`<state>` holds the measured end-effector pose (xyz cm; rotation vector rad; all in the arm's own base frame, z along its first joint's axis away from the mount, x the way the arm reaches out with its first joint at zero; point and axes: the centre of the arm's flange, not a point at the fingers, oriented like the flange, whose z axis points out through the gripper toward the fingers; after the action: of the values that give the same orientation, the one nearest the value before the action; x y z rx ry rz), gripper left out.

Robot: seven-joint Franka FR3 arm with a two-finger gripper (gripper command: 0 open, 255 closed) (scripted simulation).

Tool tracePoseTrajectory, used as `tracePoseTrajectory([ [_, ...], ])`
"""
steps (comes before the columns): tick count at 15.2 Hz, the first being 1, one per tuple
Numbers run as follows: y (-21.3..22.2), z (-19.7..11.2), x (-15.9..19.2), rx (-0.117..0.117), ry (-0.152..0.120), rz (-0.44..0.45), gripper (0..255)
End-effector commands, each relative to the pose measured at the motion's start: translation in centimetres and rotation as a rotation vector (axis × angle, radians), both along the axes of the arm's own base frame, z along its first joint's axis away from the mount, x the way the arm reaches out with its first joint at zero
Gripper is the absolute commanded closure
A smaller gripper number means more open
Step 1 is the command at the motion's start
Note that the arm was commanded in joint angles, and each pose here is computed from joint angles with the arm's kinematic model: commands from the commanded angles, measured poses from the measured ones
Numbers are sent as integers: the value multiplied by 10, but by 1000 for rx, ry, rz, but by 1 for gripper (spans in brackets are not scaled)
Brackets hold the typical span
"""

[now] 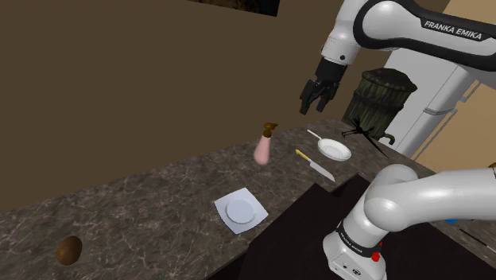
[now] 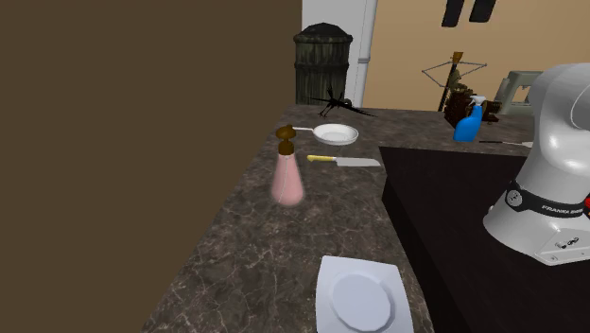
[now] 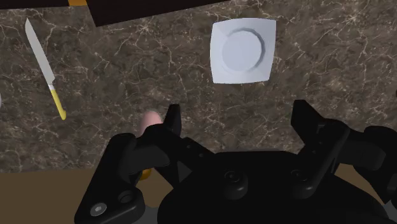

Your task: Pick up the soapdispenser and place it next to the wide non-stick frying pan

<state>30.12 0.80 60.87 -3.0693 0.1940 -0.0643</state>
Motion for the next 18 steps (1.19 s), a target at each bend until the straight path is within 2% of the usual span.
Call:
tracePoseTrajectory([
  [1, 0, 0, 0, 0, 0, 0, 0],
  [18, -70, -130, 158, -111, -4, -268, 0],
])
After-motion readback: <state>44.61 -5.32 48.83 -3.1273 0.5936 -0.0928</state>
